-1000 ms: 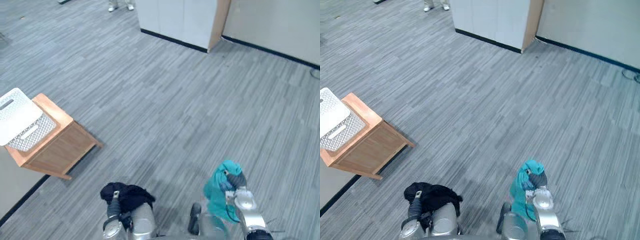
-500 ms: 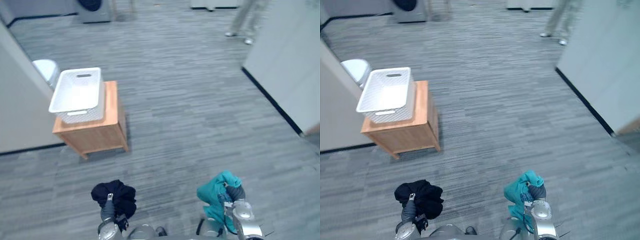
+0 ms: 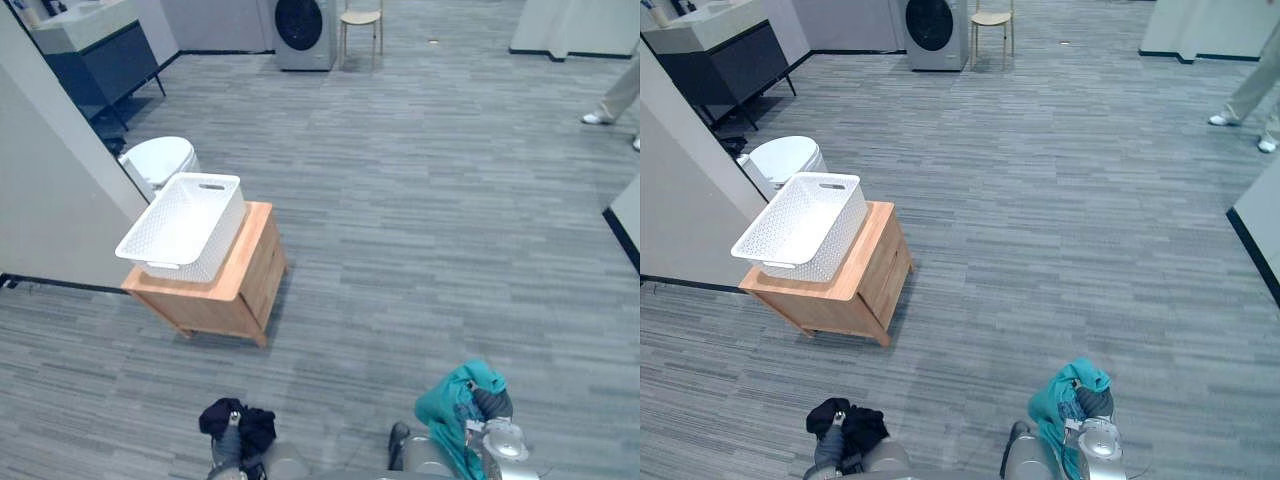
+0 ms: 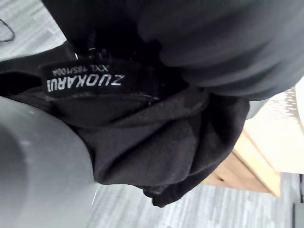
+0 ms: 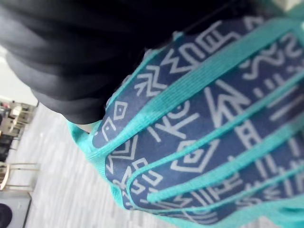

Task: Tidy the bed and pick cloth on bed and put in laundry

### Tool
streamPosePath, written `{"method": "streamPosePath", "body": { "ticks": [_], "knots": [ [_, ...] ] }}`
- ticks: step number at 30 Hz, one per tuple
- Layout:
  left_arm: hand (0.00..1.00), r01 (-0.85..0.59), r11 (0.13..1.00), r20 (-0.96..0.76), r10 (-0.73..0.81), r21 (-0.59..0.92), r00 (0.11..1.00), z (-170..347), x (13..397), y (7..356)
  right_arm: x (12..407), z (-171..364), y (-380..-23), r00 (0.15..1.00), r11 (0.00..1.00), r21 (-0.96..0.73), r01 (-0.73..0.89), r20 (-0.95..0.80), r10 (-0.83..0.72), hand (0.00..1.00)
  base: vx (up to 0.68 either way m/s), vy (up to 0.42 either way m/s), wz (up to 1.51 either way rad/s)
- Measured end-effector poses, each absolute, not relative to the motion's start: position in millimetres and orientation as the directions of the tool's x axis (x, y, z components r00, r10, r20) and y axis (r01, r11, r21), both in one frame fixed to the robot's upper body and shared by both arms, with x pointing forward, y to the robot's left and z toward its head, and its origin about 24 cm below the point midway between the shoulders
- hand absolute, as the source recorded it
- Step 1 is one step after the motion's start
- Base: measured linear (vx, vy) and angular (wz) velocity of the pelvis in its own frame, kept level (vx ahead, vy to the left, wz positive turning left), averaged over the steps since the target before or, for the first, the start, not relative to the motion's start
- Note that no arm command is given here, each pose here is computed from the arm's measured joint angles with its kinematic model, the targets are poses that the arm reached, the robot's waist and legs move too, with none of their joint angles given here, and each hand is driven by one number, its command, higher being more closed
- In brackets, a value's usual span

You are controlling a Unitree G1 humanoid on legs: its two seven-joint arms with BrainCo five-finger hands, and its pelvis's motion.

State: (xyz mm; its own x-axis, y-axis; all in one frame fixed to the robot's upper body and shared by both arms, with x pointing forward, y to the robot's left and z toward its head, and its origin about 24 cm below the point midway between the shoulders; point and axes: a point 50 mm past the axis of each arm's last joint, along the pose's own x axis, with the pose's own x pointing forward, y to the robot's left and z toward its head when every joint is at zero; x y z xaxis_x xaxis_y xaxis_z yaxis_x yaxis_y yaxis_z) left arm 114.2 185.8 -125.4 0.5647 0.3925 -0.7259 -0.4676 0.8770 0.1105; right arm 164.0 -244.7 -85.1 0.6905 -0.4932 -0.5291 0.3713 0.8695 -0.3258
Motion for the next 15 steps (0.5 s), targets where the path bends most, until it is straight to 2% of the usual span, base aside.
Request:
{"method": "streamPosePath", "body": {
  "ticks": [6,9,12,15],
  "knots": [
    [1.00,-0.459,0.885,-0.679,0.384,0.078,0.626,-114.2,130.3,187.1,159.5,-84.9,-254.0,0.665,0.850,-0.333,0.408,-0.529,-0.527,1.00,0.57,0.078,0.35],
    [1.00,-0.447,0.889,-0.678,0.390,0.100,0.623,-114.3,128.4,189.3,158.3,-87.7,-247.2,0.665,0.857,-0.323,0.402,-0.541,-0.515,1.00,0.67,0.313,0.57],
    [1.00,-0.422,0.897,-0.657,0.396,0.129,0.641,-110.7,137.4,196.8,155.7,-95.4,-228.6,0.664,0.881,-0.278,0.384,-0.580,-0.472,1.00,0.53,0.218,1.17],
    [1.00,-0.385,0.913,-0.653,0.373,0.133,0.660,-109.7,142.3,188.6,153.9,-99.0,-215.7,0.676,0.902,-0.261,0.344,-0.598,-0.431,1.00,0.68,0.092,1.70]
  ]
}}
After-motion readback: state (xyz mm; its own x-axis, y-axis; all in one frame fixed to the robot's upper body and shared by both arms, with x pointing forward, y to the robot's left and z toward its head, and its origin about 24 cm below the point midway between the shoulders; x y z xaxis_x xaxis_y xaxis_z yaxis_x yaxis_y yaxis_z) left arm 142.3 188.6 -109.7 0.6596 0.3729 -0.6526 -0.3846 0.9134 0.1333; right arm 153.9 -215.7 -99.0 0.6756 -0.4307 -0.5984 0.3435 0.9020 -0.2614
